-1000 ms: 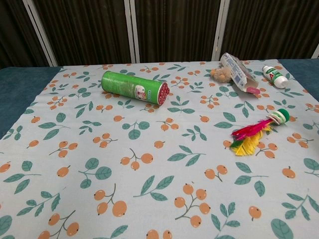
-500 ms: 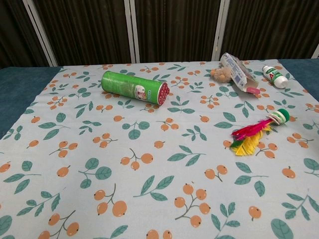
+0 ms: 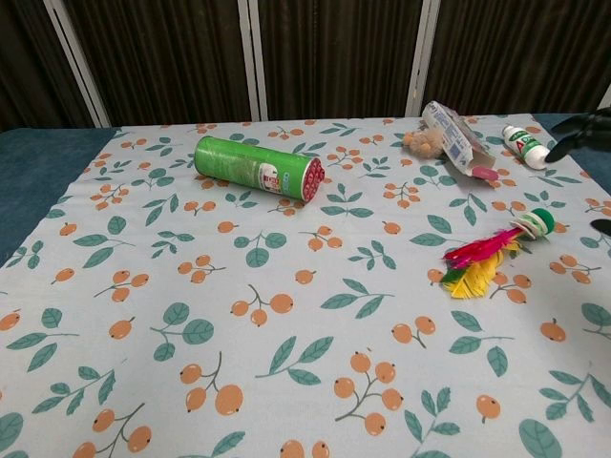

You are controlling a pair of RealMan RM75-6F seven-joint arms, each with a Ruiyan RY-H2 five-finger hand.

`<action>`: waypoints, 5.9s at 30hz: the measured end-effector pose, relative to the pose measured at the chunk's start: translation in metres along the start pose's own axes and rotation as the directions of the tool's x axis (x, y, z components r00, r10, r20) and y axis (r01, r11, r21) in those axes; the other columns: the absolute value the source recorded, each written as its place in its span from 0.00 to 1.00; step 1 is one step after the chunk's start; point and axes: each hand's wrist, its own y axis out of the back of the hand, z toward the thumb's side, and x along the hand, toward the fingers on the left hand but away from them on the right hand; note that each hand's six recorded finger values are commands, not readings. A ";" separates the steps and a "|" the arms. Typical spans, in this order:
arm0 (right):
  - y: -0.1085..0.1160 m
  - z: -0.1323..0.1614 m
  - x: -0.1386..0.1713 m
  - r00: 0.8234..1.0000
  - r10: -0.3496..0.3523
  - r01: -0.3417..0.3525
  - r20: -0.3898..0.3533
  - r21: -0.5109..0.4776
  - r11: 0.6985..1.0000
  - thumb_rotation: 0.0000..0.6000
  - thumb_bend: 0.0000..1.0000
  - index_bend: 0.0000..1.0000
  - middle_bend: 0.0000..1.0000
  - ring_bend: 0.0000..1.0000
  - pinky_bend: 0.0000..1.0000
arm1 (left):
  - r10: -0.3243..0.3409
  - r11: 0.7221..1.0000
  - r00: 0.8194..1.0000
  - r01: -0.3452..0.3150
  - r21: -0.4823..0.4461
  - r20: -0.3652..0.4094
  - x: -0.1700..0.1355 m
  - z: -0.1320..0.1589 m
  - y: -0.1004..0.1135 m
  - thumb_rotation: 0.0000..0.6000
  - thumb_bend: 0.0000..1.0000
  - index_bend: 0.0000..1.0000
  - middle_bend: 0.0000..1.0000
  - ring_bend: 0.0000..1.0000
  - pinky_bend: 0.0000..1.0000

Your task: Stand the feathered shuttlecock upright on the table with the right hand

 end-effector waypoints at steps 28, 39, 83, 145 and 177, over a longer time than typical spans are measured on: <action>-0.063 0.057 -0.027 0.996 0.015 -0.014 -0.083 0.004 1.000 1.00 0.25 0.43 0.21 0.00 0.00 | -0.007 1.000 1.000 0.007 -0.012 -0.004 0.001 0.000 0.000 0.88 0.17 0.07 0.00 0.00 0.00; -0.071 0.057 -0.035 0.998 -0.029 0.027 -0.051 -0.026 0.999 1.00 0.25 0.45 0.22 0.00 0.00 | -0.009 1.000 1.000 0.009 -0.015 -0.005 0.002 0.000 0.000 0.89 0.17 0.07 0.00 0.00 0.00; -0.087 0.062 -0.047 0.998 -0.060 0.060 0.006 -0.085 0.995 1.00 0.36 0.57 0.30 0.03 0.00 | -0.010 1.000 1.000 0.010 -0.018 -0.006 0.002 0.000 0.000 0.88 0.17 0.07 0.00 0.00 0.00; 0.043 0.030 -0.066 0.961 -0.270 0.272 0.062 -0.032 0.962 1.00 0.36 0.63 0.34 0.03 0.00 | -0.009 1.000 1.000 0.009 -0.018 -0.010 0.003 0.000 0.000 0.89 0.17 0.07 0.00 0.00 0.00; 0.021 0.008 -0.062 0.964 -0.231 0.236 0.134 -0.025 0.971 1.00 0.36 0.63 0.34 0.04 0.00 | -0.012 1.000 1.000 0.011 -0.019 -0.010 0.003 0.000 -0.001 0.89 0.18 0.07 0.00 0.00 0.00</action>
